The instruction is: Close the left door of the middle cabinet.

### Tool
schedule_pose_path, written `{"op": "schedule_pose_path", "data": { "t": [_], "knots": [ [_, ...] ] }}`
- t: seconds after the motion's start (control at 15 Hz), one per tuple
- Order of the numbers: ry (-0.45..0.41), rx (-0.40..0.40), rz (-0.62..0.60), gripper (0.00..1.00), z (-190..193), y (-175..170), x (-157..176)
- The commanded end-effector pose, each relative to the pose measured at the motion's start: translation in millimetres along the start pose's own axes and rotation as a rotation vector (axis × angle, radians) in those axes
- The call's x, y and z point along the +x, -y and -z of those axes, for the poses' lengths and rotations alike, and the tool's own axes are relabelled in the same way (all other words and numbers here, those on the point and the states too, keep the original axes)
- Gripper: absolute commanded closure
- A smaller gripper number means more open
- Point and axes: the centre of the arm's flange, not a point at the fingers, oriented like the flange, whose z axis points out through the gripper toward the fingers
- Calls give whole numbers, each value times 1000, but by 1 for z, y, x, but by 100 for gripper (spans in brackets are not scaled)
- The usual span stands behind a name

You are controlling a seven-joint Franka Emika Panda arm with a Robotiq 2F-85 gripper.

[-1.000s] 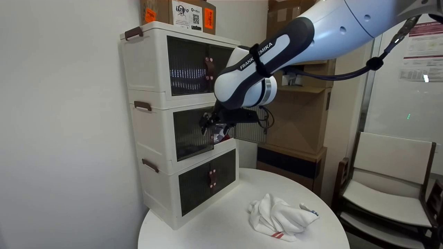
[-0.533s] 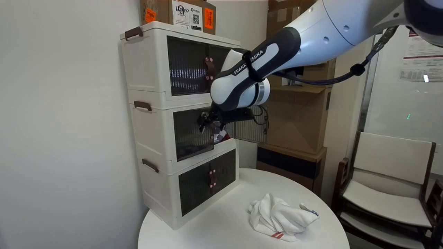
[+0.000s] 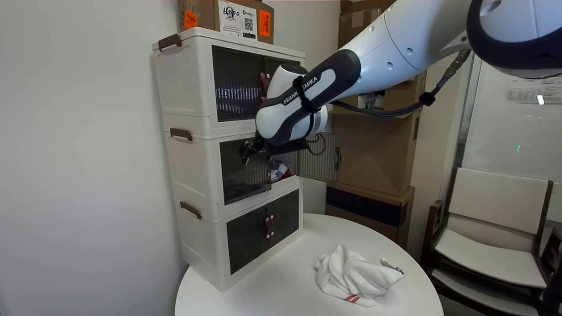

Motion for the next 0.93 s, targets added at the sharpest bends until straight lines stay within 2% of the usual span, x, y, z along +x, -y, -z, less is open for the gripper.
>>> {"op": "schedule_pose_path", "data": {
  "t": [0.0, 0.33, 0.87],
  "knots": [
    [-36, -1, 23, 0, -8, 14, 18],
    [-56, 0, 33, 0, -10, 18, 27],
    [-40, -1, 42, 0, -14, 20, 26]
  ]
}}
